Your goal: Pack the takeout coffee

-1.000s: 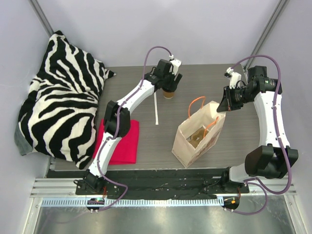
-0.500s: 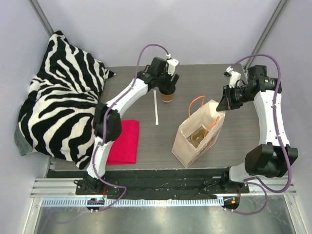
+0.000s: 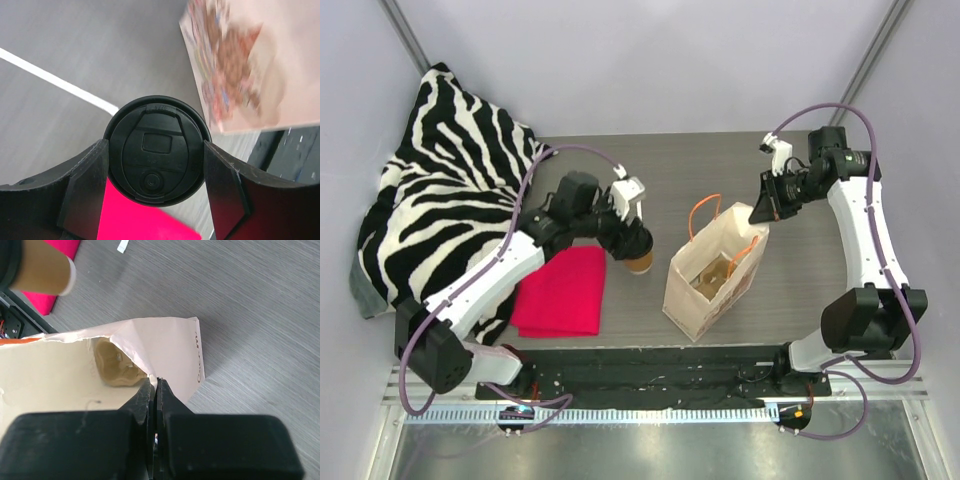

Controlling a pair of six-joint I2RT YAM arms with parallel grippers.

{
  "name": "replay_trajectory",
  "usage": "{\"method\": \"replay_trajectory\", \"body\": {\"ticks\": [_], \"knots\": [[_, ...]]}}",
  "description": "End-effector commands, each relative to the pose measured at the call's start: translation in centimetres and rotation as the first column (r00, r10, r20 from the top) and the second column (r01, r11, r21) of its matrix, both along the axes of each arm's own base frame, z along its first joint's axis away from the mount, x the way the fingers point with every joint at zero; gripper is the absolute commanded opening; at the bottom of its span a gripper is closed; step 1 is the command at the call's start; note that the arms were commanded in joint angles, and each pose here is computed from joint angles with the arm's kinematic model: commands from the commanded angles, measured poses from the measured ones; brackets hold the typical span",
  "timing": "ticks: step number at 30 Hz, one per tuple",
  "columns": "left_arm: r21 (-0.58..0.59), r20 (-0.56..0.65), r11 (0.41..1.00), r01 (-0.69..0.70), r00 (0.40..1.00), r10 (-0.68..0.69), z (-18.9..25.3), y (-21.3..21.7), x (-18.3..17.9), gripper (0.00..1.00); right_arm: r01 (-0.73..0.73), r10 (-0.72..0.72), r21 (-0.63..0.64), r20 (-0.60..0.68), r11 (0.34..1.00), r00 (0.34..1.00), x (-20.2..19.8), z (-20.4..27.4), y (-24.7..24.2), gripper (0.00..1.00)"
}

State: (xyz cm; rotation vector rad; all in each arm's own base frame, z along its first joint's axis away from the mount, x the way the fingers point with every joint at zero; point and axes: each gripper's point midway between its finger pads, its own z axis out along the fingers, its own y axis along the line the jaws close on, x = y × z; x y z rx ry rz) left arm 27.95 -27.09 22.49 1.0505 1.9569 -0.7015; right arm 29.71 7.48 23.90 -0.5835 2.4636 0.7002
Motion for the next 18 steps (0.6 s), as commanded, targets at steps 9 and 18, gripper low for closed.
{"method": "replay_trajectory", "body": {"ticks": [9, 18], "knots": [[0.050, 0.162, 0.980, 0.193, 0.967, -0.199, -5.8, 0.0, -2.1, 0.54, -0.080, 0.079, 0.016, 0.055, 0.997, 0.995, 1.2, 1.1, 2.9, 0.01], [0.159, 0.103, 0.960, 0.232, 0.963, -0.250, -7.9, 1.2, -2.6, 0.71, -0.082, 0.082, 0.008, 0.054, 0.997, 0.995, 1.3, 1.3, 3.0, 0.01]]}}
